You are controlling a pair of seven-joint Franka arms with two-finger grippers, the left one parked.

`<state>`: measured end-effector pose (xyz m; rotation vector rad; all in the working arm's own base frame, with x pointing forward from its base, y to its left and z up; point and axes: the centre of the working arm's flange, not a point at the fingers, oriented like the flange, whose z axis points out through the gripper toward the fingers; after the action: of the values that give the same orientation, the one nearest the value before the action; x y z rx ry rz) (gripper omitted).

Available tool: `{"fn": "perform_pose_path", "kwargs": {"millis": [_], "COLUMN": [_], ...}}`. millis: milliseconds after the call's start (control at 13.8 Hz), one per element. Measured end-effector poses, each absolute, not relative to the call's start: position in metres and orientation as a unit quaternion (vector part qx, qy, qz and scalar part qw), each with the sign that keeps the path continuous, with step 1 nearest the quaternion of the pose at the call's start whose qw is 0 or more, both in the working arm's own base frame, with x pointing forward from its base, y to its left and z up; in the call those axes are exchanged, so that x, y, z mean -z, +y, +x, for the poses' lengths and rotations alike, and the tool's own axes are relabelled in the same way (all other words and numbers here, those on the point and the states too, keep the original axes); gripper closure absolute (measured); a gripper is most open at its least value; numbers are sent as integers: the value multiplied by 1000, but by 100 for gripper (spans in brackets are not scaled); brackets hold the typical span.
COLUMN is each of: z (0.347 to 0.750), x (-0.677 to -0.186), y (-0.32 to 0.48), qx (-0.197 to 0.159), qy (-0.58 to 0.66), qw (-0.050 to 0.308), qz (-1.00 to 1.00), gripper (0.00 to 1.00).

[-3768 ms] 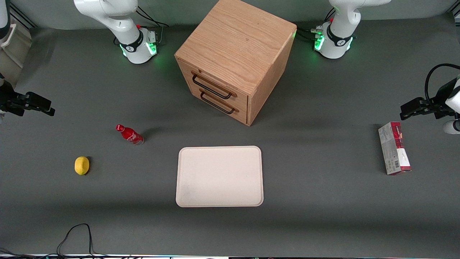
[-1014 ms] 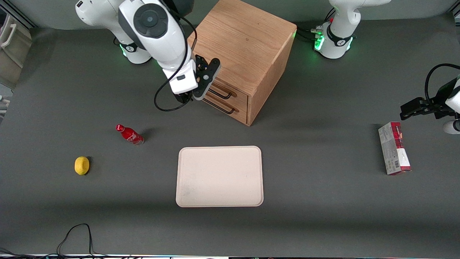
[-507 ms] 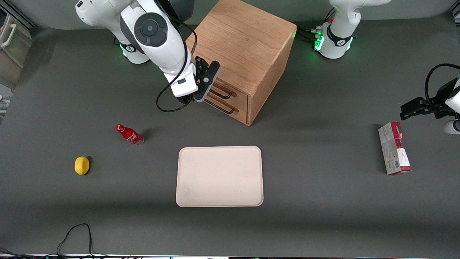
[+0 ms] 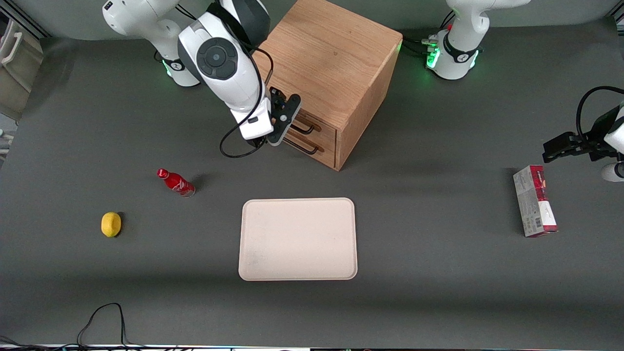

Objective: Open upper drawer

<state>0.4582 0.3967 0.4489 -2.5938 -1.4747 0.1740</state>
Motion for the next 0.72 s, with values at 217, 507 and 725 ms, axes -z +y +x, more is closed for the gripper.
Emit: {"fn": "perform_pose_path", "kwargs": {"millis": [217,507,725], "z": [455,458,460], "x": [-441,-427,-411], "y": [400,396,396], "qx": [-55,-51,-54], "qy": [-494,-488,-486], "qw": [76,75,73], "qz": [-864,-868,-869], "gripper": [0,0,0]}}
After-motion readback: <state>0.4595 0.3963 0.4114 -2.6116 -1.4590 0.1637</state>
